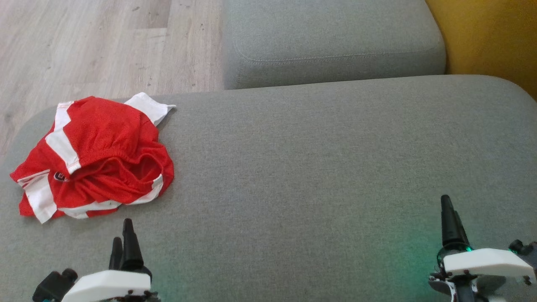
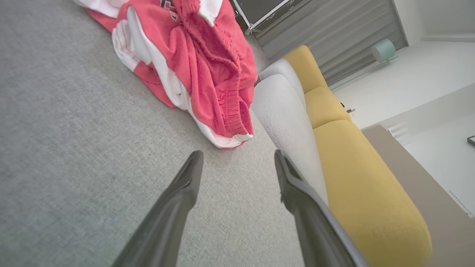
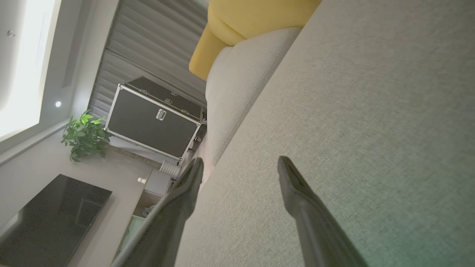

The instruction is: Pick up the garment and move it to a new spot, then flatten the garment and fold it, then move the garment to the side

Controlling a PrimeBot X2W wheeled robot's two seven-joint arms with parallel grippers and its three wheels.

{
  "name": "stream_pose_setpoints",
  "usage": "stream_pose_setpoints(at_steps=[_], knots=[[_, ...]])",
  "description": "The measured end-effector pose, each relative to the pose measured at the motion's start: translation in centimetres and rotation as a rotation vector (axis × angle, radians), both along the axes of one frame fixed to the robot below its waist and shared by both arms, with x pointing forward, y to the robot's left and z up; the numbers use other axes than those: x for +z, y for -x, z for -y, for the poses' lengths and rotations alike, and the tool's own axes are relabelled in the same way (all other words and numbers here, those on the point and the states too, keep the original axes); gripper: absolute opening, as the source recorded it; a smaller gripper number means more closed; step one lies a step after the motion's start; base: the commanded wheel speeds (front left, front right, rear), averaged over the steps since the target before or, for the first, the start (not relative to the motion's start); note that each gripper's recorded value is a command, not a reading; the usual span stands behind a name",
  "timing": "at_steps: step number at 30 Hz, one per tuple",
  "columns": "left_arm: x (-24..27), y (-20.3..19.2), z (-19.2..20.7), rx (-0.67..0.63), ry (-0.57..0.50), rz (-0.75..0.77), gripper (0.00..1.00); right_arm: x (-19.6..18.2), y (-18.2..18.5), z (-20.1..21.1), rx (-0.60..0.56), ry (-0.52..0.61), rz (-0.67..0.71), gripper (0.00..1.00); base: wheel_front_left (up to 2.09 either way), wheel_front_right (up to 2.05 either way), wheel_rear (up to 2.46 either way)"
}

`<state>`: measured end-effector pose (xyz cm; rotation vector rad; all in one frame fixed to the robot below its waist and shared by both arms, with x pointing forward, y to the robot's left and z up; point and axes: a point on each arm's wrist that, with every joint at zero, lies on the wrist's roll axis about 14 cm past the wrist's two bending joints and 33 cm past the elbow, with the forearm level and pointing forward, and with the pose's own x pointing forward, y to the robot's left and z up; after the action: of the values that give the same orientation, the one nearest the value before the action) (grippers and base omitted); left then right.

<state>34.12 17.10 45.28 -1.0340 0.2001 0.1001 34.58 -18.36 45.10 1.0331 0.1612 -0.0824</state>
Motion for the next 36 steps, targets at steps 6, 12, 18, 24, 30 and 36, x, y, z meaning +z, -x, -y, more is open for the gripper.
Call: stream_pose_setpoints(at_steps=[6,12,18,24,30,36], knots=[[0.7,0.0,0.0,-0.009,-0.087,0.022,1.00,0.6,-0.1,-0.8,0.034,0.067,0.023,1.00,0.00,0.00,0.00],[0.9,0.4,0.4,-0.025,-0.170,0.028,1.00,1.1,-0.1,-1.4,0.060,0.136,0.045,1.00,0.00,0.00,0.00],[1.4,0.5,0.4,-0.026,-0.253,0.048,1.00,1.4,-0.1,-2.0,0.085,0.213,0.065,1.00,0.00,0.00,0.00],[1.9,0.6,0.5,-0.033,-0.344,0.068,1.00,1.4,0.1,-2.6,0.111,0.289,0.075,1.00,0.00,0.00,0.00],[1.7,1.2,0.5,-0.037,-0.424,0.063,1.00,1.8,0.4,-3.5,0.151,0.374,0.100,1.00,0.00,0.00,0.00],[2.2,1.3,0.6,-0.040,-0.504,0.083,1.00,2.5,0.4,-4.0,0.172,0.455,0.137,1.00,0.00,0.00,0.00]])
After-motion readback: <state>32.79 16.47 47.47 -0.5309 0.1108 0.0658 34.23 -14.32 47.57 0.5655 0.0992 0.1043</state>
